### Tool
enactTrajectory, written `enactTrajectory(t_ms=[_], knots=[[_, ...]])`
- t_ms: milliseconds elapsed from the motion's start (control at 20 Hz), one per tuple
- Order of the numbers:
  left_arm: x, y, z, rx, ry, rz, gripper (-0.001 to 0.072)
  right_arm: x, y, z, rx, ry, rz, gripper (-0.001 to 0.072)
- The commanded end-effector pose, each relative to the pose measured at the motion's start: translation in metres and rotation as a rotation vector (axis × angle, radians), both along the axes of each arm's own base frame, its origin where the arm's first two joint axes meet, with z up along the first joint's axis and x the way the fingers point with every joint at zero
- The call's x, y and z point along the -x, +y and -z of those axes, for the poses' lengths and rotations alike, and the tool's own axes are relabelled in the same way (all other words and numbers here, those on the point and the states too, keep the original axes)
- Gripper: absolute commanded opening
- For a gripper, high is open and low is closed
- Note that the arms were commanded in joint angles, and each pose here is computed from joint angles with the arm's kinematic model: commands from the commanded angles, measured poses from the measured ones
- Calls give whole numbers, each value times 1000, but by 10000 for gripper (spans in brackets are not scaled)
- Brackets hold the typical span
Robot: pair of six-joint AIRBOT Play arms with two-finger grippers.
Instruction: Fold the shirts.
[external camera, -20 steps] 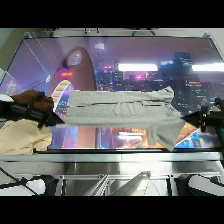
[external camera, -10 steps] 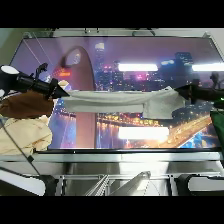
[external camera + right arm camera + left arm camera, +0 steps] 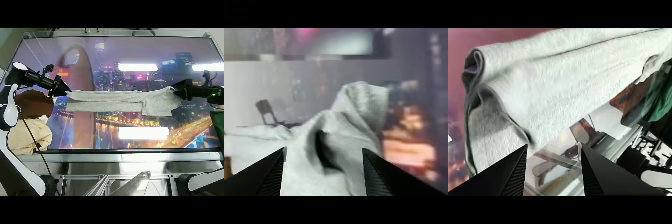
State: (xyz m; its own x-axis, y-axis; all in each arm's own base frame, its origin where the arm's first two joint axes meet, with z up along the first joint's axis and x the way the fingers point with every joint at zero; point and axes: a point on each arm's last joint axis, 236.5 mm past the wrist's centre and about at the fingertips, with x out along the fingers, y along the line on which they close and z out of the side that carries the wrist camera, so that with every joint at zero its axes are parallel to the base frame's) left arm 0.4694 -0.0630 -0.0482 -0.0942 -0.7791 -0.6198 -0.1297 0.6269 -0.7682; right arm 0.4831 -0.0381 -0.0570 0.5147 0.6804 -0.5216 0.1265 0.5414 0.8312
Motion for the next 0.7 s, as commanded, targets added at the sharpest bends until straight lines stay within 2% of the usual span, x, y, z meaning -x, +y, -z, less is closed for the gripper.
enactTrajectory(t_ms=[0,50,100,150,200,300,350,400,450,500,550,600,650], knots=[[-1,16,-20,-3,29,-7,353,30,-37,19,105,58,-71,534],[-1,17,-22,-5,31,-17,353,38,-39,27,140,84,-95,534],[1,16,-21,-3,41,-26,402,43,-36,32,161,102,-127,534],[3,15,-19,-3,66,-47,550,44,-30,34,169,108,-148,534],[4,10,-17,3,92,-60,644,42,-19,34,169,108,-171,535],[4,-14,-24,77,86,-43,657,39,9,40,170,112,-230,600],[1,-32,-30,129,56,-25,621,38,28,47,165,130,-257,599],[-3,-52,-36,172,20,-1,503,37,46,53,163,143,-283,596],[-4,-72,-41,200,-15,30,364,36,65,58,159,166,-300,559],[-1,-88,-39,197,-30,64,212,35,79,61,165,172,-317,370],[3,-106,-37,187,-33,100,33,34,90,62,168,177,-327,114],[4,-121,-35,184,-53,124,-1,33,95,60,165,183,-329,19],[4,-137,-34,179,-76,140,-2,33,98,56,162,179,-342,18]])
